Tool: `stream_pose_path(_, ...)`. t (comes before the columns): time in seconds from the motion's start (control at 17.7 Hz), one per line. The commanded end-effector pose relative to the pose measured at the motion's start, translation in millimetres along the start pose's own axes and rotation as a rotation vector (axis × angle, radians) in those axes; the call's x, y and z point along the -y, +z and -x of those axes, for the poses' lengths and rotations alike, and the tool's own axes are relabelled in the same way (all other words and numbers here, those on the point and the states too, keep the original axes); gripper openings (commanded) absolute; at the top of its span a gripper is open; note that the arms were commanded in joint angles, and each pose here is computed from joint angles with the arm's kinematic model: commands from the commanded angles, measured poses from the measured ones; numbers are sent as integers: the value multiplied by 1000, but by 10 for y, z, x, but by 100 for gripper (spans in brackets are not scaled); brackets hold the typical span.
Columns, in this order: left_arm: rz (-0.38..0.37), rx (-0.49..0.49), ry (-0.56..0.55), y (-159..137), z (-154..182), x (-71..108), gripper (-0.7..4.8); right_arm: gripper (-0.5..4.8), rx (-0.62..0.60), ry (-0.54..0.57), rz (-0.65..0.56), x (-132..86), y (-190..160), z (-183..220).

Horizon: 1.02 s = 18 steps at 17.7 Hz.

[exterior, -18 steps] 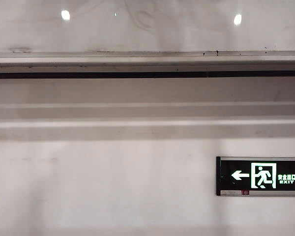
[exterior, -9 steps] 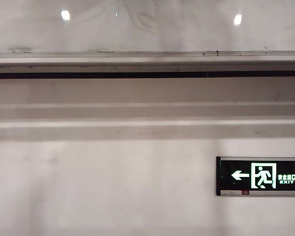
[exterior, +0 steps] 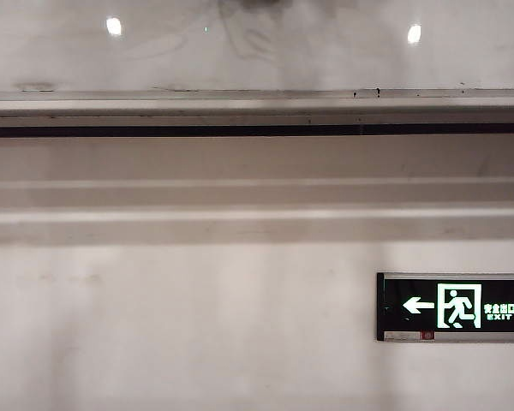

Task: Wipe the whiteboard clean using the black magnetic whiteboard eraser attached to the whiteboard.

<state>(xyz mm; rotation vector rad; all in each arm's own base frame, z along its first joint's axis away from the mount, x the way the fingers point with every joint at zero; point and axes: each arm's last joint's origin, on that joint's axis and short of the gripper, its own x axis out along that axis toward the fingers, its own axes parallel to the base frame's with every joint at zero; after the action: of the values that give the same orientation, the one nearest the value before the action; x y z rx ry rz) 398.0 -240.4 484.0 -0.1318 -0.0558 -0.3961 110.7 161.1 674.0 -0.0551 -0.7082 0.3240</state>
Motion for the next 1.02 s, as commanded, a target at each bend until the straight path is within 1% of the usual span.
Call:
stream_pose_path(0.06, 69, 112, 100, 143, 27, -103, 175, -5, 11, -9, -13, 26, 29, 16)
stream_pose_path(0.23, 122, 157, 135, 239, 80, -137, 175, -5, 11, -9, -13, 26, 29, 16)
stream_pose_path(0.4, 141, 235, 159, 381, 156, -165, 175, -5, 11, -8, -12, 26, 29, 16)
stream_pose_path(0.57, 159, 273, 163, 464, 206, -193, 175, -5, 6, -5, -9, 23, 24, 15)
stream_pose_path(0.74, 220, 302, 177, 508, 218, -298, 175, -5, 4, -5, -8, 22, 23, 15)
stream_pose_path(0.91, 324, 341, 183, 558, 215, -516, 175, -5, 2, -3, -7, 21, 21, 16)
stream_pose_path(0.96, 346, 359, 190, 578, 218, -587, 175, -5, 1, -2, -6, 19, 18, 15)
stream_pose_path(1.02, 355, 375, 191, 595, 223, -616, 175, -5, 0, -1, -6, 19, 18, 15)
